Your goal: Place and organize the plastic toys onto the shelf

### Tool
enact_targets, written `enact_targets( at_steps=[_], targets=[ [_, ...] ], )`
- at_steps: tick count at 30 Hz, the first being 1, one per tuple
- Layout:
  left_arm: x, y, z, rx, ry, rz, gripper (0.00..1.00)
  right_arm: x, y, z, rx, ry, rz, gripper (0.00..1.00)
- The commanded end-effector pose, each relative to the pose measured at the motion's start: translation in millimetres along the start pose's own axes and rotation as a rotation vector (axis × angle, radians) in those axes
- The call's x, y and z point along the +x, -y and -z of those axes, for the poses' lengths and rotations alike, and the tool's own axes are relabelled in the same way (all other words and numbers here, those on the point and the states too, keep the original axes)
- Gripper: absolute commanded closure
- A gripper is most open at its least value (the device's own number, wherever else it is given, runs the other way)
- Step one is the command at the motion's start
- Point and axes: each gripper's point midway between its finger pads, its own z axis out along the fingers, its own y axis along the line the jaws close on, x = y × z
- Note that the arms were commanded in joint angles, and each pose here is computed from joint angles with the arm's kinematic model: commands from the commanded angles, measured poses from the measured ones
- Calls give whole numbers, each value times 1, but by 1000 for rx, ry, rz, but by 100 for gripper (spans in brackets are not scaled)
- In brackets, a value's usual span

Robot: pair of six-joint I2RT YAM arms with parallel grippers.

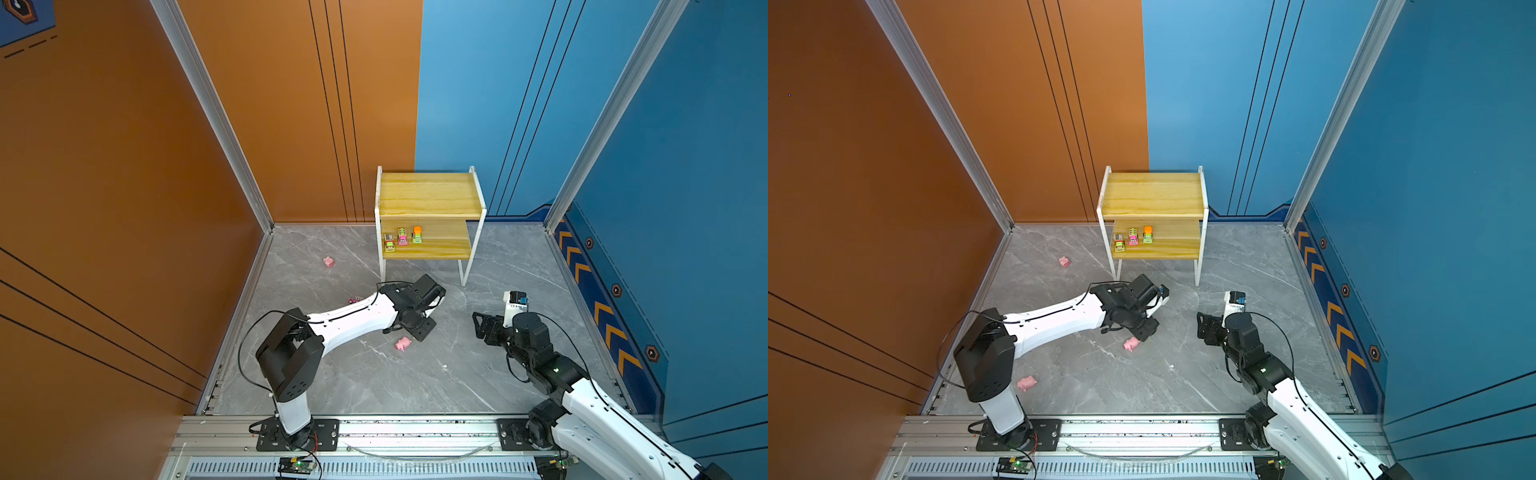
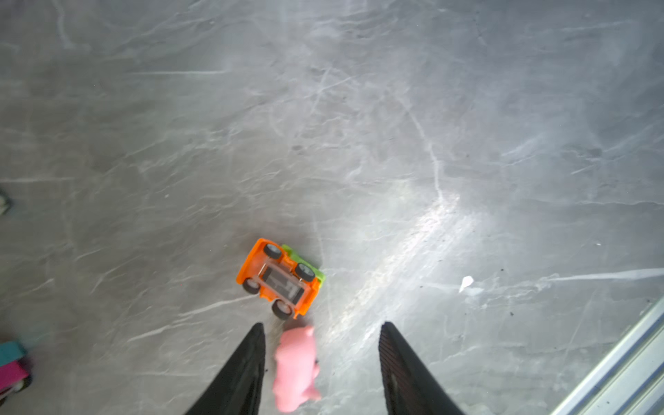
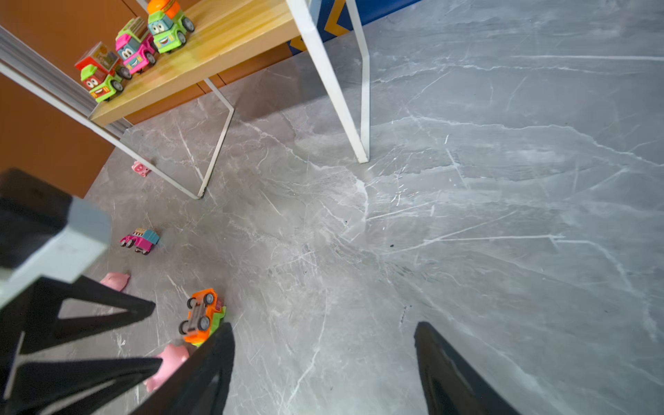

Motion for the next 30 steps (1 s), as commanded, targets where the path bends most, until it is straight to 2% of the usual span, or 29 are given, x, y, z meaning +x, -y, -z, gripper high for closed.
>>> enact_targets(
  at_steps=[1,4,8,12,15,20,24,30],
  targets=[
    [12,20,-18,1,-89,-66,47,2,7,7,34,-52,-32,21],
    [12,20,-23,-23,-100,-72,47,1,10,8,40,-59,-26,21],
    [-1,1,-5,-20,-31,5,46,8,12,6,45,-86,6,21],
    [-14,-20,23,6,66,97,38,21,3,-5,23,-127,60,21],
    [-15,-35,40,39,126,184,30,31,-17,-13,19,-144,154,21],
    [1,-69,54,67,191,386,22,54,-64,-31,0,-199,295,21],
    [19,-92,57,77,228,540,19,73,-98,-46,-21,-231,352,20],
    [46,-110,48,28,193,620,17,96,-132,-66,-13,-252,383,19]
  ],
)
